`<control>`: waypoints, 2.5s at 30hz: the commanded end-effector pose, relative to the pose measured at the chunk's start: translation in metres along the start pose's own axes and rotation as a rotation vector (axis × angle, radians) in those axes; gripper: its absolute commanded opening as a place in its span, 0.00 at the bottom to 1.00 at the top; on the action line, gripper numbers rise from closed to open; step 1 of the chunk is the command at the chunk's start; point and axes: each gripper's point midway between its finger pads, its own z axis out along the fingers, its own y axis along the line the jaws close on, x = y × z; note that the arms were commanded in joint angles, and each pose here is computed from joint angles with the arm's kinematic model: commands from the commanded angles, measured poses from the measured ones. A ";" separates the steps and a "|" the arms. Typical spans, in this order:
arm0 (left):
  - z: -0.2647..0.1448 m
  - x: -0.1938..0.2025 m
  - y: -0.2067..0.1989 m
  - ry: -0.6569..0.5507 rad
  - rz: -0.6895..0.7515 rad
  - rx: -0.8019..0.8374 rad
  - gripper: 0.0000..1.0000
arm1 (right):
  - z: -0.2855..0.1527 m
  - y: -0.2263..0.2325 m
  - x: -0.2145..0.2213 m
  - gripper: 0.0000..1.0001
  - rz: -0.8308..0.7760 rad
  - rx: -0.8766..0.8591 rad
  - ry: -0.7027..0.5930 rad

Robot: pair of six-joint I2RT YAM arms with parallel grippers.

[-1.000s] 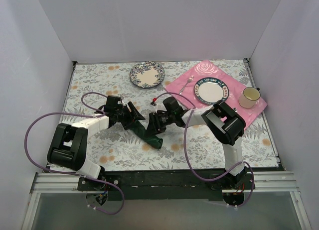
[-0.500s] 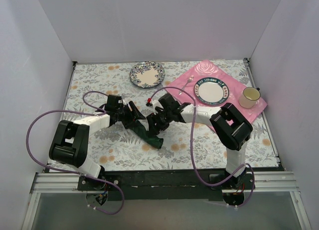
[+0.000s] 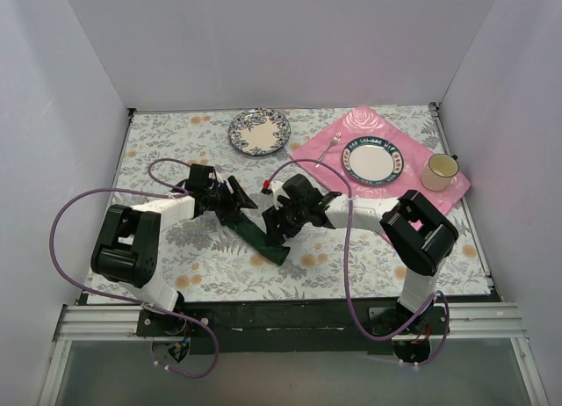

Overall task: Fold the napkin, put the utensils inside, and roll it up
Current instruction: Roll the napkin with the utensil

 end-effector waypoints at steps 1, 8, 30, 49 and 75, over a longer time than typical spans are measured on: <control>-0.006 -0.015 -0.009 -0.011 0.041 0.004 0.63 | -0.006 -0.005 0.007 0.68 -0.020 0.061 0.028; -0.030 -0.036 -0.051 -0.044 0.086 0.062 0.65 | -0.017 0.008 -0.029 0.69 -0.081 0.090 -0.014; -0.081 -0.055 0.044 -0.264 -0.199 -0.343 0.67 | 0.031 0.040 -0.068 0.82 -0.412 0.447 0.010; -0.086 -0.052 0.053 -0.270 -0.202 -0.328 0.66 | 0.045 0.014 -0.047 0.60 -0.514 0.695 0.019; -0.083 -0.044 0.040 -0.195 -0.167 -0.212 0.66 | 0.038 0.022 -0.068 0.17 -0.334 0.451 -0.057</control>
